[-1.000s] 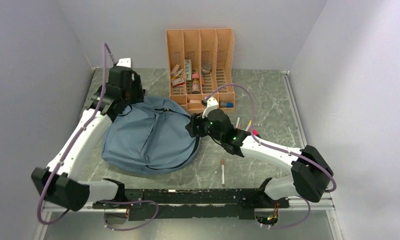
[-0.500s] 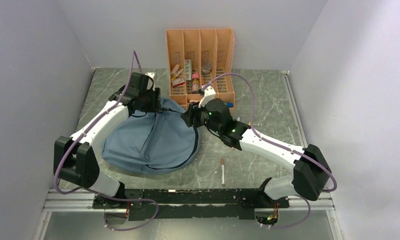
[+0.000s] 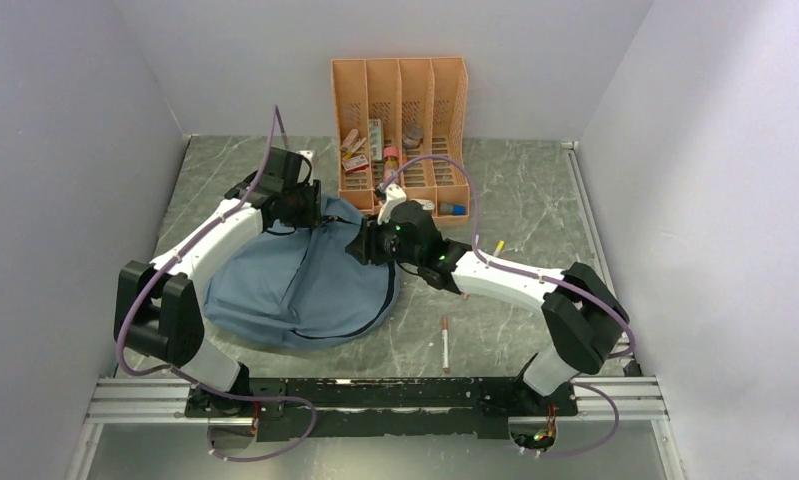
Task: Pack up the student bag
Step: Unzip the student bag at the center of the board.
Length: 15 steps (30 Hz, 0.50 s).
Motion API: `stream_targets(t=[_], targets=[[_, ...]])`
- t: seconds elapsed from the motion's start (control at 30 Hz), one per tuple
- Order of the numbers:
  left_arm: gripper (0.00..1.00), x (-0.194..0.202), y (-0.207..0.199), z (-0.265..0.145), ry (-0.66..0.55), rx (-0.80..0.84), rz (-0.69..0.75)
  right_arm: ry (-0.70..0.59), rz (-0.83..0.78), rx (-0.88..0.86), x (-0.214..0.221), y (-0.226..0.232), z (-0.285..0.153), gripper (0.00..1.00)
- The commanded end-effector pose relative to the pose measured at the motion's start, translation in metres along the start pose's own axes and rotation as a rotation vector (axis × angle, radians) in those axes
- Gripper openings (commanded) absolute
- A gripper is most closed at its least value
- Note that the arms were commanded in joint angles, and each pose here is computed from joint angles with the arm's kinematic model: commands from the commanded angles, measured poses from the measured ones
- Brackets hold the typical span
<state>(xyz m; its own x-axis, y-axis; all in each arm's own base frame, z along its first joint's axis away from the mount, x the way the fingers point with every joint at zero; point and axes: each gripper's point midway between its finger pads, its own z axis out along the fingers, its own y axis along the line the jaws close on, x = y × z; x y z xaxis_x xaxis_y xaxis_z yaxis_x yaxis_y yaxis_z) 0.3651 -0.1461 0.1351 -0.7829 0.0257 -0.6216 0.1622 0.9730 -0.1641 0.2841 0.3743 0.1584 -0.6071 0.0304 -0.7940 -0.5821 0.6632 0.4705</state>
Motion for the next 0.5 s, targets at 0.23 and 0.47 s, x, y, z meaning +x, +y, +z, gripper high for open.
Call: stream_targets(t=[0.23, 0.47], targets=[[0.24, 0.0, -0.008, 0.003, 0.002, 0.029, -0.034, 0.032, 0.025, -0.007, 0.012, -0.003, 0.008, 0.38], [0.05, -0.003, -0.004, -0.004, -0.009, 0.001, -0.035, 0.045, 0.026, 0.02, 0.017, -0.01, 0.009, 0.38]])
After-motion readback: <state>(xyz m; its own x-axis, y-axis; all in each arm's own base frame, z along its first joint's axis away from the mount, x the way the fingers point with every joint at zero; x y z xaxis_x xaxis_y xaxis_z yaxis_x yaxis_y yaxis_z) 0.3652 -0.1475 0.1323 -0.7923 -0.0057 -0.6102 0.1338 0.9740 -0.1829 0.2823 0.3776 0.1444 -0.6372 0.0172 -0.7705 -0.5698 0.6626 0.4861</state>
